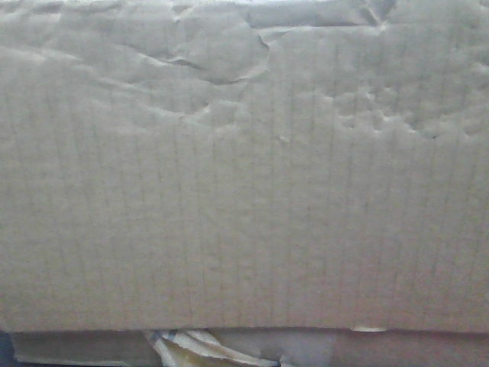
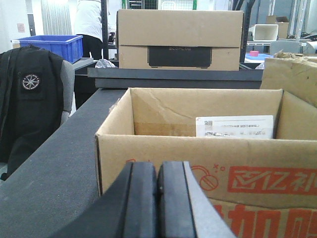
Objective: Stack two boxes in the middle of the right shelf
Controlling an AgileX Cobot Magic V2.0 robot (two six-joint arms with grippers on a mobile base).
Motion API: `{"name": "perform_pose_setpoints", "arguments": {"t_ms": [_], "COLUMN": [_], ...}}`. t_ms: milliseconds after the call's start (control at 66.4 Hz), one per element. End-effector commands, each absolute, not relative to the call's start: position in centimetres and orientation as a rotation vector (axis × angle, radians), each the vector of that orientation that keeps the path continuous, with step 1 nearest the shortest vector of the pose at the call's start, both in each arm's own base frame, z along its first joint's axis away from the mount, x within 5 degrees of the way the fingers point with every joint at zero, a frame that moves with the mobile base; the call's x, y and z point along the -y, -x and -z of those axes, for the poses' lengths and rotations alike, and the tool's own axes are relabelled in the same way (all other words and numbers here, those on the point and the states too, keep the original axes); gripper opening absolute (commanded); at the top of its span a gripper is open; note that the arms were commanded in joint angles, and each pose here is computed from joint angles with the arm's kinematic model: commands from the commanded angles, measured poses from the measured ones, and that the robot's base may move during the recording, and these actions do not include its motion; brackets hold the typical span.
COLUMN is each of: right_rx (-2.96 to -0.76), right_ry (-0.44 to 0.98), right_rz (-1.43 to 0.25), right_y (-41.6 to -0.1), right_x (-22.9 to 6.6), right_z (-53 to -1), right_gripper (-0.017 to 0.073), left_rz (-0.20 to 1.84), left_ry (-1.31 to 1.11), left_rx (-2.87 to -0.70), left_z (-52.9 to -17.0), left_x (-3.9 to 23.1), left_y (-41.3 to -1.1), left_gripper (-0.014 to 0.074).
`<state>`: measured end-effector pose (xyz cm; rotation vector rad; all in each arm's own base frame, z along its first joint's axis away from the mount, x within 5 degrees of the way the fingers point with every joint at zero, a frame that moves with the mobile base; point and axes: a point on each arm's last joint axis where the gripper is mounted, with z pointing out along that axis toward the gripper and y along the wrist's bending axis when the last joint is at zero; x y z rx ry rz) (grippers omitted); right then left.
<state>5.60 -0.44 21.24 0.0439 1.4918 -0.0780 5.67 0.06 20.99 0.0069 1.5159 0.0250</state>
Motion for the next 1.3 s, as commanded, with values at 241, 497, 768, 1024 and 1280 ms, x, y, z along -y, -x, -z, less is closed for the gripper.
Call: {"name": "perform_pose_setpoints", "arguments": {"t_ms": [241,497,768,1024,1280], "right_rx": [-1.476,-1.476,-1.476,-1.476,-1.476], "right_ry": [-0.044,-0.044,-0.044,-0.044,-0.044], "right_rz": [0.082,0.082,0.082,0.082,0.082], "right_y": [-5.6,-5.6,-5.6,-5.6,-5.6], "right_x": [0.5,0.5,0.5,0.5,0.5], "right_z": [-21.4,-21.4,-21.4,-21.4,-21.4], "right_gripper": [-0.0162,-0.0162,-0.0162,-0.0162,-0.0162], "left_rz": [0.108,0.072,0.019,0.031,0.080], "left_ry": [0.084,0.002,-0.041,-0.039,0.018], "left_rx": [-1.488,-1.597,-1.910,-2.011,-2.297], "left_z": [-23.2,-30.8,-37.6,-40.4,-38.4], "left_x": [0.1,0.4,0.3,0.3,-0.2], "left_y": [-5.2,-3.8,-8.5,-15.1,-22.5], "left_gripper": [-0.0111,-0.0111,-0.0111,-0.0111,-0.0111]}}
